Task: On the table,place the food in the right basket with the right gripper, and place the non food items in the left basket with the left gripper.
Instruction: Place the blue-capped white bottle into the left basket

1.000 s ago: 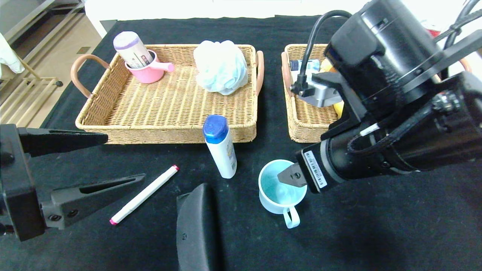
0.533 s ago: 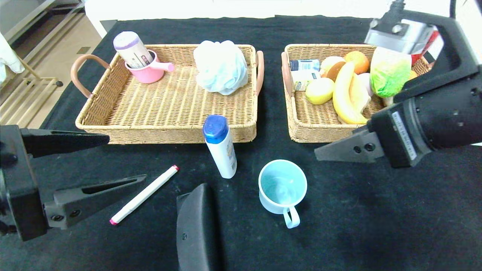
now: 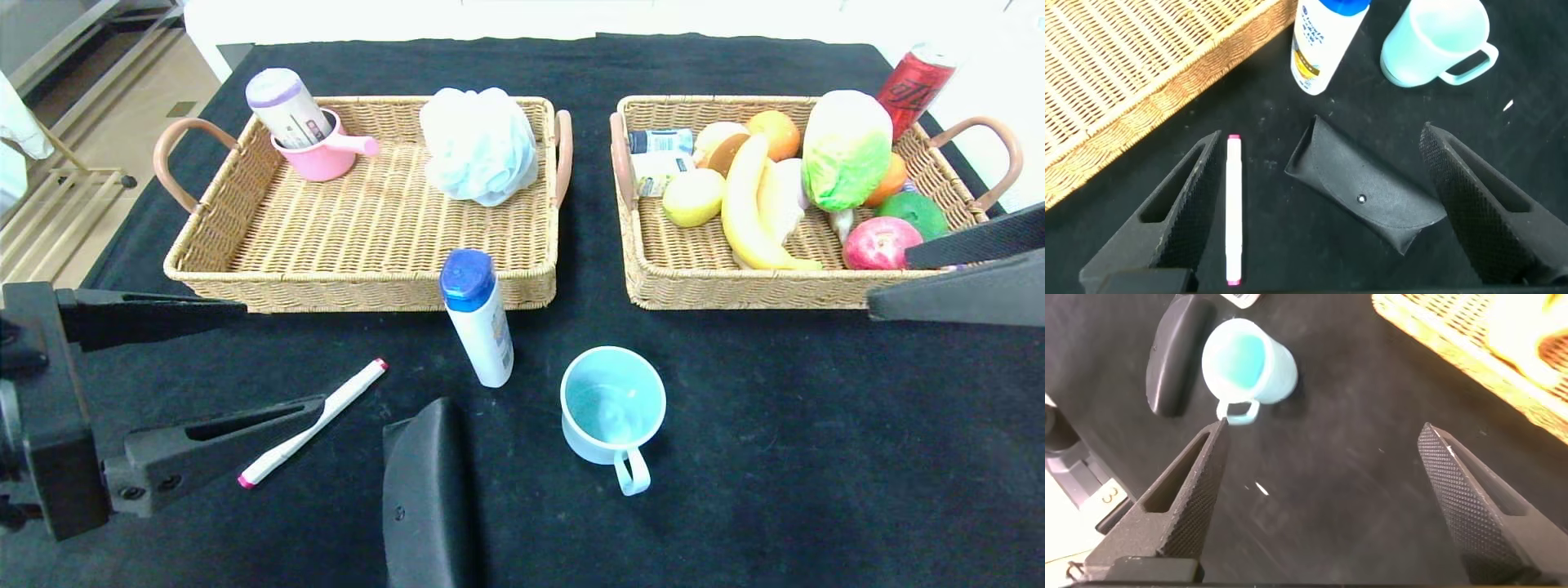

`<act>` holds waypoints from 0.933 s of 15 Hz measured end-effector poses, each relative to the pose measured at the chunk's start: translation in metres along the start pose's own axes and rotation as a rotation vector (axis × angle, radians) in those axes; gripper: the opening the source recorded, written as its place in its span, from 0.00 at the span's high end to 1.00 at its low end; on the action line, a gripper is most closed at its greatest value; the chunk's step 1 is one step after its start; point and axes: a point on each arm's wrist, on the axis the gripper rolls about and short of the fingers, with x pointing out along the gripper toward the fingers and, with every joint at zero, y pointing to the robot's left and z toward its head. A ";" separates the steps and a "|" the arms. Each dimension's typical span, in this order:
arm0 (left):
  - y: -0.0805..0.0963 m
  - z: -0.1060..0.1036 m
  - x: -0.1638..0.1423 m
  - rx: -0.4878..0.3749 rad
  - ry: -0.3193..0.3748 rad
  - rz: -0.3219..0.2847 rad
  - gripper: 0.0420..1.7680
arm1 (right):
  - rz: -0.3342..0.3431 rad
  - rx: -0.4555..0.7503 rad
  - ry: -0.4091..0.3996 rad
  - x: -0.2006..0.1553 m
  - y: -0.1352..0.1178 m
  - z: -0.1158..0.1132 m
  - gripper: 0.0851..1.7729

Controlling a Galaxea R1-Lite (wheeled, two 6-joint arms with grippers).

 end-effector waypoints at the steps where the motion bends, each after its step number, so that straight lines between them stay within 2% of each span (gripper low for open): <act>1: 0.000 0.000 0.000 0.000 0.001 -0.001 0.03 | 0.003 -0.001 -0.012 -0.007 -0.005 -0.004 0.05; 4: -0.001 -0.001 0.001 0.002 0.003 -0.007 0.03 | 0.007 -0.024 -0.085 -0.019 -0.019 -0.017 0.05; 8: -0.003 -0.002 0.003 0.006 0.011 -0.026 0.03 | -0.018 -0.054 -0.202 -0.016 -0.035 -0.033 0.04; 10: -0.004 -0.003 0.004 0.008 0.013 -0.031 0.03 | -0.032 -0.062 -0.223 -0.013 -0.037 -0.042 0.04; 14: -0.006 -0.003 0.005 0.010 0.015 -0.038 0.03 | -0.050 -0.044 -0.213 -0.014 -0.037 -0.052 0.04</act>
